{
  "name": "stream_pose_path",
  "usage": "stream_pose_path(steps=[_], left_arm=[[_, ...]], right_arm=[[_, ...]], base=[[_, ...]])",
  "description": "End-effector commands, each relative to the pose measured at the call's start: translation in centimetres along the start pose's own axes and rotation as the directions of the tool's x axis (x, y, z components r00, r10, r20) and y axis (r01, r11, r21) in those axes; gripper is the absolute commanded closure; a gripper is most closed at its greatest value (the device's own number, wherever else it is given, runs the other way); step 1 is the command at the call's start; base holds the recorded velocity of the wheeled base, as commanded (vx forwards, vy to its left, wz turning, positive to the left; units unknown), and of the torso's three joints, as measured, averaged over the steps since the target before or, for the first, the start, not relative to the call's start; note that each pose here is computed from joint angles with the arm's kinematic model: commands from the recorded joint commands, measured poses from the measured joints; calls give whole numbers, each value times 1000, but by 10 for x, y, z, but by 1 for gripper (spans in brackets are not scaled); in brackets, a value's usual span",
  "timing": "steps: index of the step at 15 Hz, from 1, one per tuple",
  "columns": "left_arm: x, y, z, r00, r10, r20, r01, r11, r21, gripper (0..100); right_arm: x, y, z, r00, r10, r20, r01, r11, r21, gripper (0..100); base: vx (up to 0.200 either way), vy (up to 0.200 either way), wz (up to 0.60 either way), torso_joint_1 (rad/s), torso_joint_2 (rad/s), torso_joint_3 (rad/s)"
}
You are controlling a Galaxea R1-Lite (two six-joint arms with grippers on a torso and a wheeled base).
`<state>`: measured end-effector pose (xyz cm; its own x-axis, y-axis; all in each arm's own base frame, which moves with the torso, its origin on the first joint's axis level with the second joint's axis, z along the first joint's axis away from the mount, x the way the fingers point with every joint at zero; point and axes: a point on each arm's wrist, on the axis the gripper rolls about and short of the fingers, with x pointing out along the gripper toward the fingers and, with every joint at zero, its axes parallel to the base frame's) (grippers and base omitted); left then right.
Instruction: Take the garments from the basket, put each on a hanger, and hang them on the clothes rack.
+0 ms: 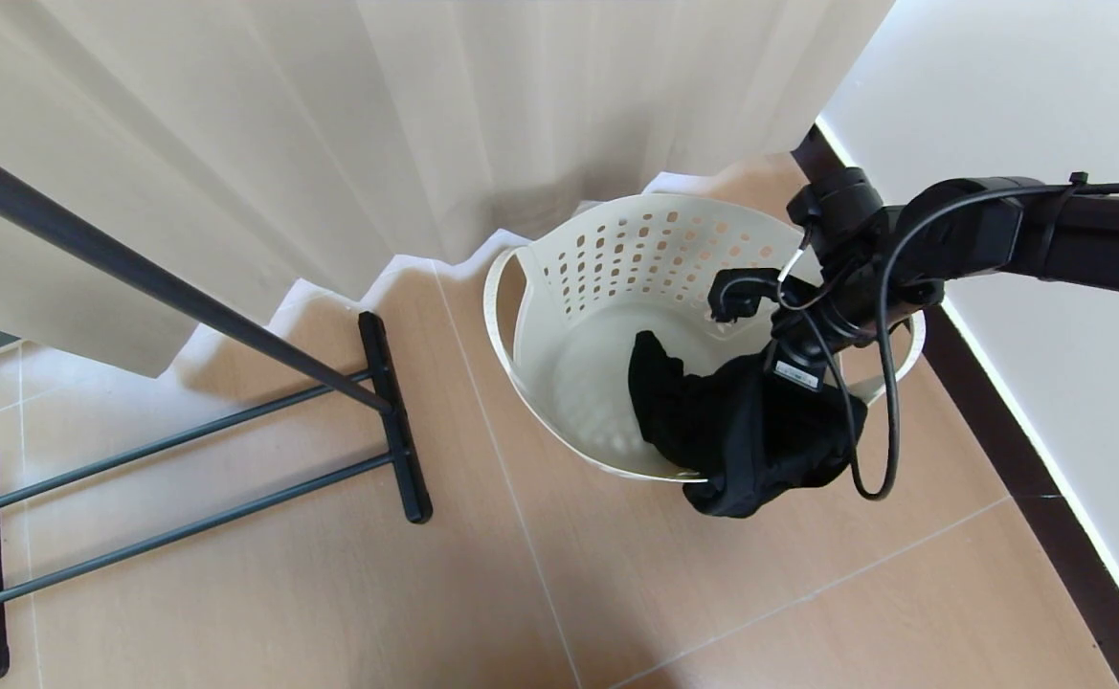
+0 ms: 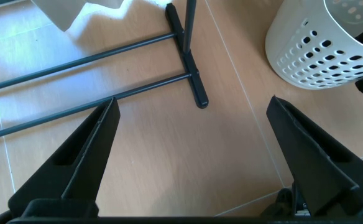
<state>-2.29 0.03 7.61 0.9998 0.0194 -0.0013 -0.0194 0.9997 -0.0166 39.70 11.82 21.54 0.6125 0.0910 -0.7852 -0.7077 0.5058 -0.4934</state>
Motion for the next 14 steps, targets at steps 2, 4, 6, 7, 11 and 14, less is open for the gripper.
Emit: stream_pose_path(steps=[2,4,6,7,11,14], left_arm=[[0,0,0,1000,2,-2,-2,1000,0,0],[0,0,0,1000,2,-5,-2,1000,1,0],[0,0,0,1000,2,-3,-2,1000,1,0],[0,0,0,1000,4,-3,-4,1000,0,0],[0,0,0,1000,11,-3,-11,1000,0,0],[0,0,0,1000,4,-3,-4,1000,0,0]], right_arm=[[-43,-2,3,997,-47,56,45,998,39,100],[-67,8,8,996,-35,78,28,996,88,100],[-80,24,20,994,-8,109,-14,980,197,100],[-87,30,23,993,2,117,-30,970,240,100],[-95,43,19,994,47,97,-73,955,287,100],[-102,43,17,993,39,109,-70,953,296,100]], base=[[0,0,0,0,0,0],[0,0,0,0,0,0],[0,0,0,0,0,0],[0,0,0,2,2,90],[0,0,0,4,2,171],[0,0,0,2,4,198]])
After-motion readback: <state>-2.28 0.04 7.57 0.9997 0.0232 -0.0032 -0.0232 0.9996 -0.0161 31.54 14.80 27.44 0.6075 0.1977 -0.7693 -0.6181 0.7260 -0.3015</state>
